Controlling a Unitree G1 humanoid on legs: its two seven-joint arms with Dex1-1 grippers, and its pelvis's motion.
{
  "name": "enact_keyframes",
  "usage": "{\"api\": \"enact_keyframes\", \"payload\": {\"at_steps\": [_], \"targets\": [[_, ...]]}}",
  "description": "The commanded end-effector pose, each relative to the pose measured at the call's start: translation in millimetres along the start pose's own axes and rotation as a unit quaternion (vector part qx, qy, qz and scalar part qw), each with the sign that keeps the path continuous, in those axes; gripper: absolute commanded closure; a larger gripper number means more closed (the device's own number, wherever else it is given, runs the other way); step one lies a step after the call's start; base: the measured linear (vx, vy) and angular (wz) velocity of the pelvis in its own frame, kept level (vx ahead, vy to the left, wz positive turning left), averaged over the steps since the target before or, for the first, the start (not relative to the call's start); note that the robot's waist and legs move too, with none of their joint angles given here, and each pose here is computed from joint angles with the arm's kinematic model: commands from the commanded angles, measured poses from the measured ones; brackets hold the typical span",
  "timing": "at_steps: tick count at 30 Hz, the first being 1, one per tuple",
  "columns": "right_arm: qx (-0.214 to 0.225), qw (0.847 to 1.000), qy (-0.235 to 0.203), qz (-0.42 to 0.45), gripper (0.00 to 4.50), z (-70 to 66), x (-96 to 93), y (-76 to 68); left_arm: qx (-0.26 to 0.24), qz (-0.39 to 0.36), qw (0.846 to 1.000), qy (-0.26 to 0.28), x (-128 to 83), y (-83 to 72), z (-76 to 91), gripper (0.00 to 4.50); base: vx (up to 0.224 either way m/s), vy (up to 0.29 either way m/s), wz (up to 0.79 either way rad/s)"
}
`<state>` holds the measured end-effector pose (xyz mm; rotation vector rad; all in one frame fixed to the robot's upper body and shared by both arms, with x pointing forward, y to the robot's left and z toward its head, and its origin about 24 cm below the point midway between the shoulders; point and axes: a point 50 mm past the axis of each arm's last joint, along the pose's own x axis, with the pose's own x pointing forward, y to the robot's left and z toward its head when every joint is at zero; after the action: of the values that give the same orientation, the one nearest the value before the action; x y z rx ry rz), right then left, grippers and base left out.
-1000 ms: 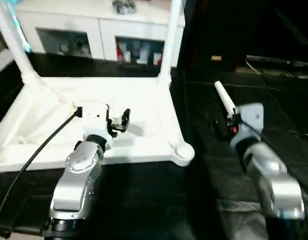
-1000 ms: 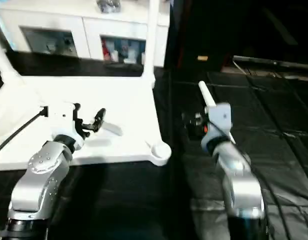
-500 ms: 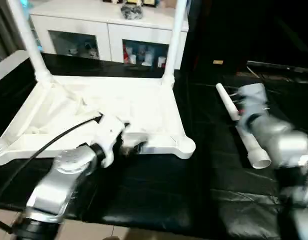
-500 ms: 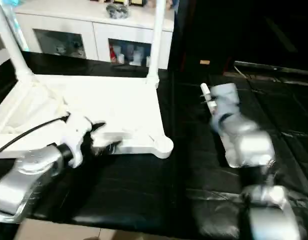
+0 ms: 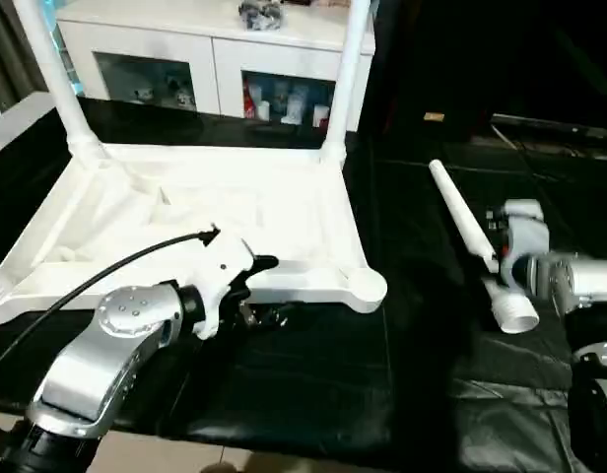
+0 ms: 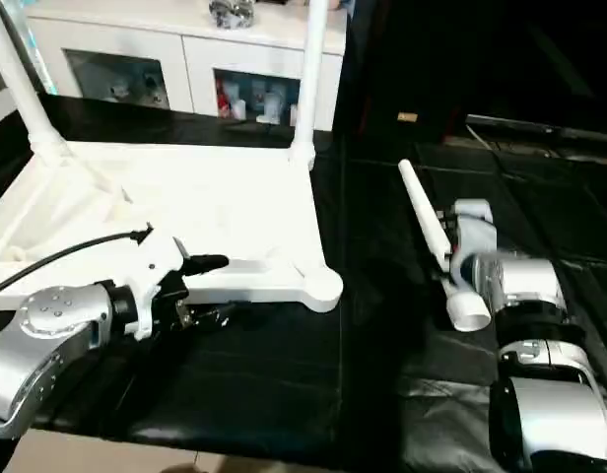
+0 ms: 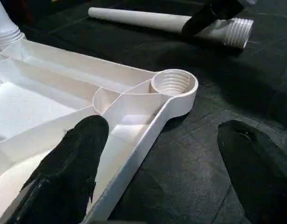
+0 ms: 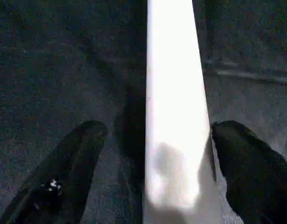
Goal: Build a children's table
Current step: Pick table leg
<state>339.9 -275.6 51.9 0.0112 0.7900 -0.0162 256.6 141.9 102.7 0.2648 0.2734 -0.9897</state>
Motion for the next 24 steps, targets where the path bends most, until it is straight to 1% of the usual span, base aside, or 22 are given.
{"api": "enact_keyframes", "payload": {"at_steps": [1,11,13,15,18,19,22,24], "targets": [[0.012,1.0,0.011,-0.005,0.99,-0.7,-2.1,-7.1,0.006,-0.015,1.0,0.0,0,-4.5,3.1,0.3,0.0,0.0,0.0],[0.021,0.999,0.036,-0.002,1.77,-10.3,0.5,-11.3,0.005,-0.017,1.0,-0.001,2,-4.1,4.0,0.3,0.0,0.0,0.0],[0.038,0.999,0.039,0.003,1.94,-12.1,1.1,-11.7,0.005,-0.017,1.0,-0.001,3,-4.1,4.2,0.3,0.0,0.0,0.0],[0.048,0.998,0.039,0.002,2.22,-13.6,1.4,-13.7,0.006,-0.016,1.0,-0.002,3,-3.6,4.6,0.3,0.0,0.0,0.0],[0.054,0.998,0.036,0.001,2.31,-13.6,1.0,-16.1,0.006,-0.015,1.0,-0.003,3,-2.8,5.0,0.3,0.0,0.0,0.0],[0.054,0.998,0.035,0.001,2.48,-13.1,0.6,-17.0,0.005,-0.014,1.0,-0.003,3,-2.3,5.1,0.3,0.0,0.0,0.0],[0.054,0.998,0.032,0.0,2.59,-12.5,0.4,-17.5,0.002,-0.013,1.0,-0.004,3,-1.8,5.1,0.3,0.0,0.0,0.0],[0.056,0.998,0.023,0.0,2.64,-8.5,-0.9,-18.8,-0.001,-0.011,1.0,-0.005,5,-0.9,5.6,0.3,0.0,0.0,0.0]]}}
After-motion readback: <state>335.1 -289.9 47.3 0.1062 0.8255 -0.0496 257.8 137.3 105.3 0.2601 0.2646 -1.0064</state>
